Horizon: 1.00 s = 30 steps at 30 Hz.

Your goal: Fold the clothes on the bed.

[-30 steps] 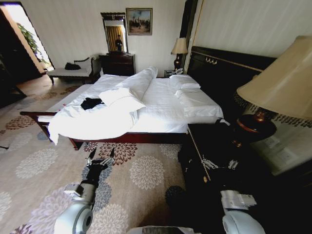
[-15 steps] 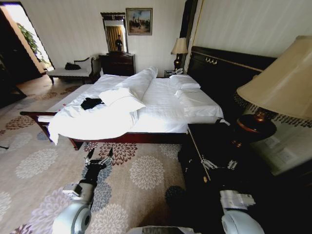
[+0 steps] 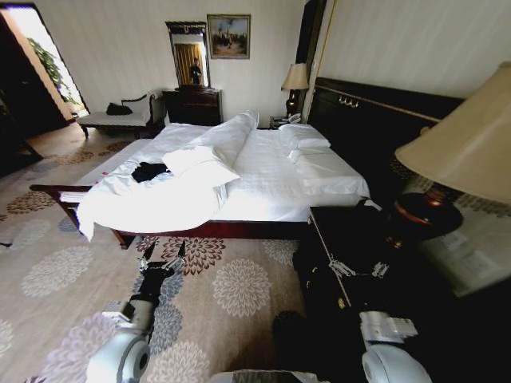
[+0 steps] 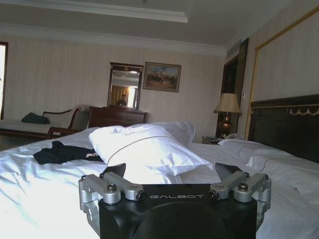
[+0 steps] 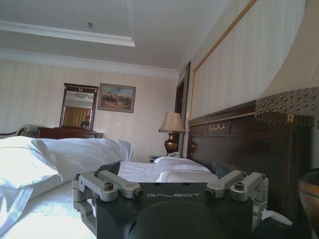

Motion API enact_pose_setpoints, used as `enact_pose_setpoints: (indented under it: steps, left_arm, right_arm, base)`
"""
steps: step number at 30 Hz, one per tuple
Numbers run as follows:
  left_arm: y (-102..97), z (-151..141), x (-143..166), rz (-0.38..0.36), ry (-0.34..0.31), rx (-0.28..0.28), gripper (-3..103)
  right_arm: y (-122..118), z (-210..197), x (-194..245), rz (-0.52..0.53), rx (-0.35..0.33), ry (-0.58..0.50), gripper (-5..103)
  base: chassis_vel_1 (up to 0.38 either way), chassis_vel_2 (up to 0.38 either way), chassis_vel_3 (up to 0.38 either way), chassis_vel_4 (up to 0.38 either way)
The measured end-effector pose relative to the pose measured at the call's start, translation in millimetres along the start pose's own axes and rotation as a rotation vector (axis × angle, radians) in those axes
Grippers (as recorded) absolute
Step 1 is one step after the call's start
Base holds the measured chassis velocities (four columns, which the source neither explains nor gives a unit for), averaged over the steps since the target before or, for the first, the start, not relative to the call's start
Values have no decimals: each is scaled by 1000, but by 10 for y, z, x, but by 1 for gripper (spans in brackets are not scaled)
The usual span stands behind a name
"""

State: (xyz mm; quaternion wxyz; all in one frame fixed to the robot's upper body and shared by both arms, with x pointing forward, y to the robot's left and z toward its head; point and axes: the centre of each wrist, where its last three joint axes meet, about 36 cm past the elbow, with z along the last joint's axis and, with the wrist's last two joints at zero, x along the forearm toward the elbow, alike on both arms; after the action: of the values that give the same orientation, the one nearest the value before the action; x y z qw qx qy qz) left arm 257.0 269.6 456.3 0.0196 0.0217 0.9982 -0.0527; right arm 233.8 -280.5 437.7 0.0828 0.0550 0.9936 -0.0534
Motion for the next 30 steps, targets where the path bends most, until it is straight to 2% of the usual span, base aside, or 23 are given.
enact_pose_setpoints:
  steps: [30]
  left_arm:
    - [14,-26,38,7,-2,-15,100]
  right_arm:
    - [29,20,6,-1,-6,-3,100]
  base:
    - [-176,170,169,-171]
